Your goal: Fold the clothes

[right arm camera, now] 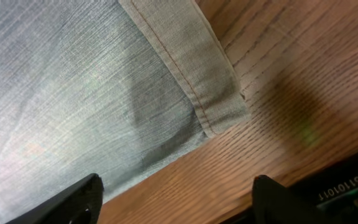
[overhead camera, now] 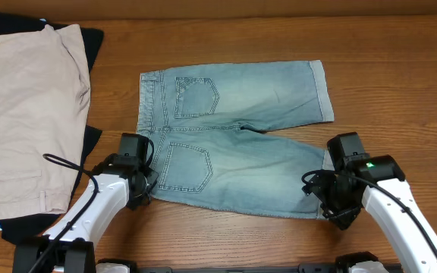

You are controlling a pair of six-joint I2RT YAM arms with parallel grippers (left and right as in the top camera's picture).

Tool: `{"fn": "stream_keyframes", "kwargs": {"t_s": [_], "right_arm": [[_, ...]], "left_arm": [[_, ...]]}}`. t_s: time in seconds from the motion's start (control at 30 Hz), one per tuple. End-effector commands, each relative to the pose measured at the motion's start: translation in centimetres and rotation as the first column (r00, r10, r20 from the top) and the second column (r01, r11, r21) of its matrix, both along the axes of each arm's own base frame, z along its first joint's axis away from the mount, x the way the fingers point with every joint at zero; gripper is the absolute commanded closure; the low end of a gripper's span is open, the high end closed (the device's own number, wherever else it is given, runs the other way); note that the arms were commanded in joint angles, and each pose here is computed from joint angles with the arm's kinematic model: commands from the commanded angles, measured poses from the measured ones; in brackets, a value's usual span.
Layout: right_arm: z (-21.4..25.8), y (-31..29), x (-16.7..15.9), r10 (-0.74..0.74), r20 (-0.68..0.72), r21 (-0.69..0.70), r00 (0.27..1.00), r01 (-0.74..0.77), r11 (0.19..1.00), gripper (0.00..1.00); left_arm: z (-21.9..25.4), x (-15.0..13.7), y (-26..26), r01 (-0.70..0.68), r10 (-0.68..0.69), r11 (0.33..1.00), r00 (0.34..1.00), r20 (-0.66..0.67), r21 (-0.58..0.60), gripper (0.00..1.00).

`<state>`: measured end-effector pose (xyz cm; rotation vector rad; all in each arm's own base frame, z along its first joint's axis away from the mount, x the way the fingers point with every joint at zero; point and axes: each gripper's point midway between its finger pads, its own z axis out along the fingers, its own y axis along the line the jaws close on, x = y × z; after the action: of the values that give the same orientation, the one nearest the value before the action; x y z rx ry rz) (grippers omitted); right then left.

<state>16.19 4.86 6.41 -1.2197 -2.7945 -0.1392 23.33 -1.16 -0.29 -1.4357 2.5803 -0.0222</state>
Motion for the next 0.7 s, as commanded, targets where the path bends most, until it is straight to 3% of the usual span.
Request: {"fn": "stream_keyframes", "kwargs": {"t_s": [0.0, 0.23, 0.37, 0.47, 0.67], "right_arm": [[-1.1, -0.1, -1.3, -0.034, -0.042, -0.004, 0.999, 0.033, 0.999, 0.25], [-3.7, 0.3, -2.4, -0.051, -0.059, 0.021, 0.997, 0.053, 0.998, 0.36], [-5.4, 0.2, -2.5, -0.067, -0.039, 0.025, 0.997, 0.068, 0.997, 0.42], [-6.4, 0.2, -2.6, -0.079, -0.023, 0.026, 0.997, 0.080, 0.996, 0.50], [-6.8, 0.6, -1.8, -0.087, 0.017, 0.054, 0.996, 0.086, 0.995, 0.79]], "left_arm": [[-1.4, -2.3, 0.7, -0.010, 0.012, 1.000, 0.997, -0.076, 0.025, 0.82], [-1.4, -2.3, 0.7, -0.010, 0.011, 1.000, 0.997, -0.076, 0.024, 0.96], [-1.4, -2.2, 0.7, -0.006, 0.008, 1.000, 0.997, -0.075, 0.026, 0.96], [-1.4, -2.0, 0.7, -0.006, 0.008, 1.000, 0.998, -0.068, 0.025, 0.96], [-1.2, -1.5, 0.6, 0.042, -0.040, 0.999, 0.998, -0.052, 0.027, 0.96]]}}
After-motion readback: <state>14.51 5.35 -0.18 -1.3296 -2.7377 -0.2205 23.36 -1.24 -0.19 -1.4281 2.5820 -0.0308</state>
